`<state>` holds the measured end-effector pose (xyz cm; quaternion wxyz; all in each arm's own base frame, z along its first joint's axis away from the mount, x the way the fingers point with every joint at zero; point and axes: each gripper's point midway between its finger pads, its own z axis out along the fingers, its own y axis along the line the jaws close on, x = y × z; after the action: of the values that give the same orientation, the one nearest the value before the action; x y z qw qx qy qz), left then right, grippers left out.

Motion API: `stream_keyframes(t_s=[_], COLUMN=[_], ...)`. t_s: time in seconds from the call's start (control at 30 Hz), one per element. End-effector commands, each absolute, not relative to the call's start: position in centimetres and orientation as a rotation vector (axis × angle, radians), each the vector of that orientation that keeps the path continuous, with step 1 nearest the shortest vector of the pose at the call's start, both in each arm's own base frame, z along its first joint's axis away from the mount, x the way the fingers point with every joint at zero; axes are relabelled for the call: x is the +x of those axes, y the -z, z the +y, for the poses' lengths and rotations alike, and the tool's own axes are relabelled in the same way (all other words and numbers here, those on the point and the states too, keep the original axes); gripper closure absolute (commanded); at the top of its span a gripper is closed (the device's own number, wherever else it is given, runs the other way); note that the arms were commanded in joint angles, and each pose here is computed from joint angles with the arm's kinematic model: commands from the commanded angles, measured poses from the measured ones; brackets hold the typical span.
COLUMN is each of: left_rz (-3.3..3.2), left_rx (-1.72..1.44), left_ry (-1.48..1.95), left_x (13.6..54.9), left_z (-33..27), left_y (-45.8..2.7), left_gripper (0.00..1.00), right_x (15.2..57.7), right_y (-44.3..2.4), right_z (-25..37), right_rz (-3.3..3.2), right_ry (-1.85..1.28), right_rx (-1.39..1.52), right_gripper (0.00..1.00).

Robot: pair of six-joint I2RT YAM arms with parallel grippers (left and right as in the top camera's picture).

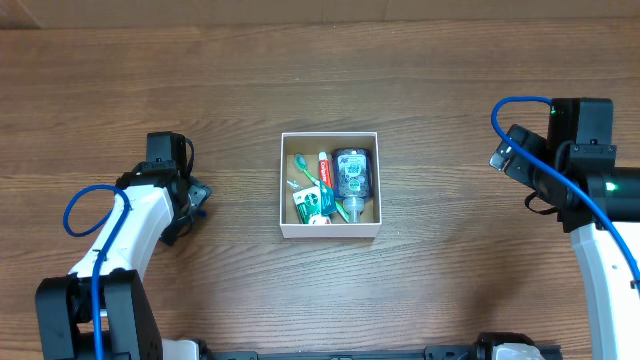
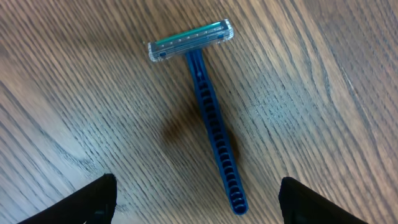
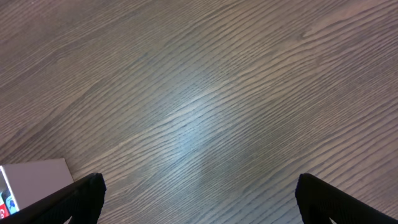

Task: Pack container
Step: 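Lower the left gripper onto the blue razor and grasp its handle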

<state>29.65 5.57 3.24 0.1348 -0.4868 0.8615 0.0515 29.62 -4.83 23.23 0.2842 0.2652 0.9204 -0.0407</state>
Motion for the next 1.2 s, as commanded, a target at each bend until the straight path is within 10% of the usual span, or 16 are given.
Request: stream_keyframes(t_s=[0.0, 0.37, 0.7, 1.17], left_rz=[2.453, 2.433, 2.455, 2.554], left_rx=[-1.526, -1.624, -1.643, -1.493], left_ry=[-0.123, -0.192, -0.214, -0.228], left_x=[29.1, 29.0, 28.6, 28.8], left_z=[5.4, 7.0, 7.1, 7.2], left_y=[-2.6, 0.4, 1.4, 1.3], left_gripper=[0.17, 0.27, 0.66, 0.85], right_x=[29.9, 29.9, 29.9, 29.9], right_y=[-24.1, -24.1, -24.1, -24.1], right_z=[-5.1, -5.0, -5.0, -5.0], right_rz=[2.435, 2.435, 2.435, 2.435], right_ry=[0.111, 0.111, 0.111, 0.111], right_rx=[0.715, 0.715, 0.715, 0.715], right_gripper=[0.0, 0.0, 0.0, 0.0])
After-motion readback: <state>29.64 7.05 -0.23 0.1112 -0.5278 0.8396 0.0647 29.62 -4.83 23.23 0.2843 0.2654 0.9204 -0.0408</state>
